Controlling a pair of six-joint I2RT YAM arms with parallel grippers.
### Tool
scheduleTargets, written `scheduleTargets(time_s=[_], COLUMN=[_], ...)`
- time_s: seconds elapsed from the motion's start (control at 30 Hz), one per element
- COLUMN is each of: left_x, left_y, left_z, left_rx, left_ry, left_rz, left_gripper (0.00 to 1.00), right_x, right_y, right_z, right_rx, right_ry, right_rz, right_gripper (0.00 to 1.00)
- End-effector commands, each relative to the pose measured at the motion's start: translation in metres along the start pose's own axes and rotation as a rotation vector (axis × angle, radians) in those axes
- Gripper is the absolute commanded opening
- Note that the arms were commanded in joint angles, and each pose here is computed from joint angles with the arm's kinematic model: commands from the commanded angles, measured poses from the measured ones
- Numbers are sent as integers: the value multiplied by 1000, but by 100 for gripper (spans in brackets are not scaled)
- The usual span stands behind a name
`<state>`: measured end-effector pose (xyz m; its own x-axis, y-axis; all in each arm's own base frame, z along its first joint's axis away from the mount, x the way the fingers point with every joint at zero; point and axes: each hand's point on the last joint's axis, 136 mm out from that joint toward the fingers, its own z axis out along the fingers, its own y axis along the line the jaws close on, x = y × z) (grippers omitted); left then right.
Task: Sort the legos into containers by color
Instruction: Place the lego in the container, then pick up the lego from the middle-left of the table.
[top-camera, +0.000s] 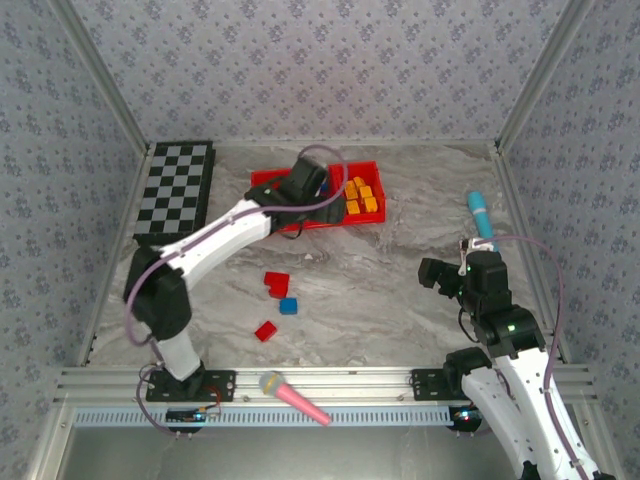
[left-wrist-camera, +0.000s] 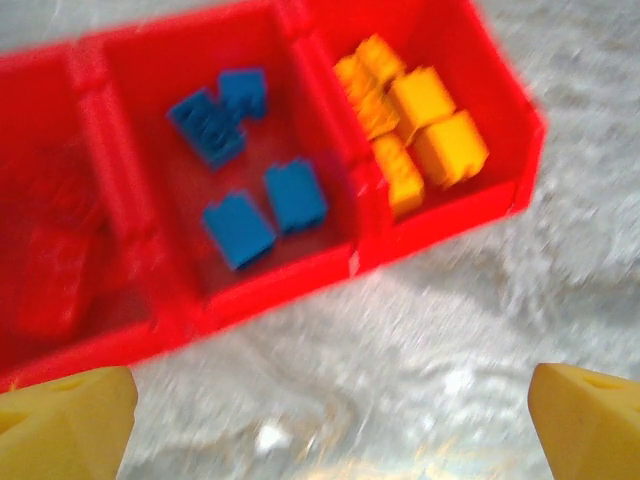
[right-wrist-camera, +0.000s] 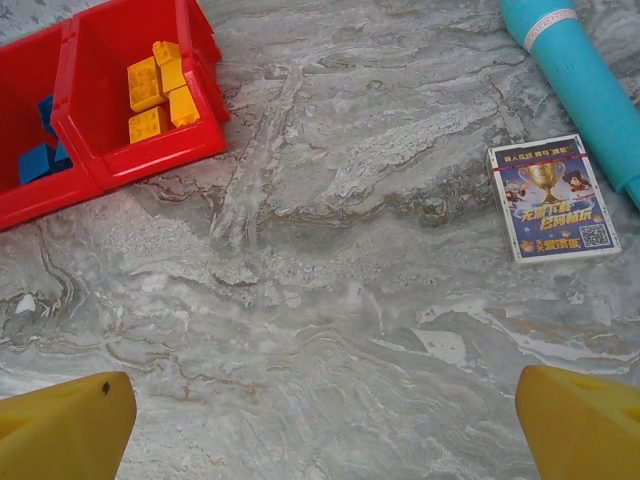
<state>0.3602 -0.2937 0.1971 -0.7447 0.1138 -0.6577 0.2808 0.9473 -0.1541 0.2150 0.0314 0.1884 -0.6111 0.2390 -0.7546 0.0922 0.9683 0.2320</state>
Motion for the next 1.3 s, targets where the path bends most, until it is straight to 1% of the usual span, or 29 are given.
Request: scheduleTargets(time_s=[0.0, 0.1, 0.17, 0.2, 0.27, 0.33, 0.37, 0.47, 0.5, 0.6, 0.73, 0.8, 1.0, 1.17, 1.27], left_x=[57, 109, 141, 149, 174, 187, 193, 205, 204, 211, 217, 219, 228, 240, 246], left_y=[23, 34, 40, 42, 50, 54, 55, 59, 55, 51, 46, 44, 54, 50, 47], left_z=[-7, -18, -22, -24, -29, -30, -30, -30, -27, -23, -19, -16, -9, 3, 9], left_rx=[-80, -118, -144, -156, -191, -203, -203, -217, -196, -193, -198, -195, -250, -243, -241], left_ry=[99, 180, 238, 246, 294, 306, 311, 318, 301, 310, 315, 323, 320, 352, 381], left_rz=[-11, -10, -23, -35, -50, -86, -108, -168, -187, -220, -235, -243, -287, -304, -302], left_gripper=[100, 98, 94, 92, 85, 78, 78, 73, 71, 67, 67, 68, 71, 69, 65], right_x=[1, 2, 1, 2, 2, 3, 4, 4, 4, 3, 4, 4, 4, 4, 4], right_y=[3, 3, 3, 4, 4, 5, 5, 4, 4, 3, 4, 4, 4, 5, 4], right_z=[2, 2, 3, 4, 5, 7, 8, 7, 6, 5, 4, 5, 6, 6, 6], right_rx=[-15, -16, -14, -17, -17, -21, -18, -16, -15, -9, -13, -14, -17, -17, -16], right_ry=[0, 4, 6, 8, 17, 25, 31, 32, 33, 22, 22, 23, 24, 22, 22], right_rz=[5, 4, 5, 3, 3, 1, 0, 2, 2, 5, 2, 4, 1, 0, -2], right_gripper=[100, 99, 99, 99, 99, 99, 99, 99, 99, 99, 99, 99, 99, 100, 100])
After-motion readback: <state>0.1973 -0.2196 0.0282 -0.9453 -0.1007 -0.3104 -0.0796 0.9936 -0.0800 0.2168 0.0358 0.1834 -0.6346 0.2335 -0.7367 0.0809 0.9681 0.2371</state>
